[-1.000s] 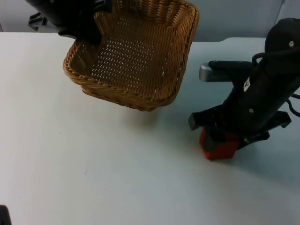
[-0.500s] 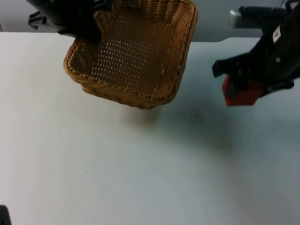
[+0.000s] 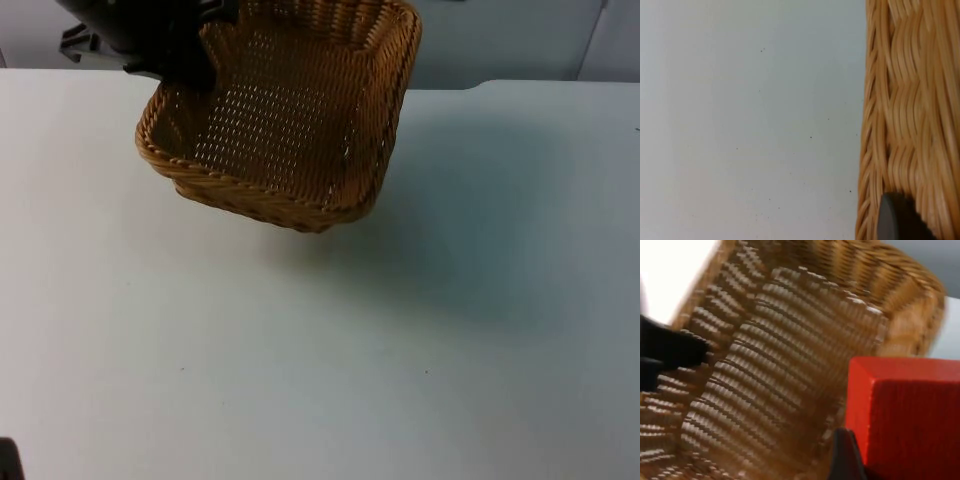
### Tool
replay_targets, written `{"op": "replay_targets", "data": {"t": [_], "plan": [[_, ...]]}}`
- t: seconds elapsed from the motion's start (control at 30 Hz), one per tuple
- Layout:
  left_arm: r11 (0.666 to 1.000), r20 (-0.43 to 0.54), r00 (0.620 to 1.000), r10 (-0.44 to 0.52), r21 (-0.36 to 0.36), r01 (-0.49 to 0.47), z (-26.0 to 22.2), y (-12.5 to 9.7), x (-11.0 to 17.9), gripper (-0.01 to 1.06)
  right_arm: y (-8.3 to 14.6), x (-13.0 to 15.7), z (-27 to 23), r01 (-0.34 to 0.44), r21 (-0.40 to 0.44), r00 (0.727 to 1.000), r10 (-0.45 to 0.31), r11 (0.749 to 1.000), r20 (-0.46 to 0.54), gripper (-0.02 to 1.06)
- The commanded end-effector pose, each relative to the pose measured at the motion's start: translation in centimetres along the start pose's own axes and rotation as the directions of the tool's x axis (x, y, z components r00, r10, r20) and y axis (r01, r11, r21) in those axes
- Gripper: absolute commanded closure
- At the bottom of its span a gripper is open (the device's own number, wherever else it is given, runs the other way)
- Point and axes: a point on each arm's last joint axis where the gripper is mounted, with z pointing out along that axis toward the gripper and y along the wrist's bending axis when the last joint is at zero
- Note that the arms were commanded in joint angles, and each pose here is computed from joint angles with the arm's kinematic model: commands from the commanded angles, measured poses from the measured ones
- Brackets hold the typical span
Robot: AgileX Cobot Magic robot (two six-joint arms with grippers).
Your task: Pick up the basket with the left hand and place the cube into the basket with the right hand.
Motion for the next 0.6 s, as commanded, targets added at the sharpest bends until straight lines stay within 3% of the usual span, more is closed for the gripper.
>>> {"op": "replay_targets", "data": {"t": [0.0,0.33,0.57], "plan": [[1.000,0.052,0.998,-0.018,0.015,0.017,-1.0,-0.5,-0.9,1.05,1.4,-0.6,1.2,0.038,-0.052,0.999,-0.036,0.998,0.021,1.05],[1.000,0.054,0.998,-0.018,0.014,0.017,-1.0,-0.5,-0.9,1.05,1.5,-0.1,7.4,0.022,-0.053,0.995,-0.027,0.998,-0.093,1.05],[1.000,0.056,0.998,-0.018,0.013,0.017,-1.0,-0.5,-0.9,1.05,2.0,-0.4,10.5,0.010,-0.099,0.989,-0.024,0.995,-0.143,1.04]]}}
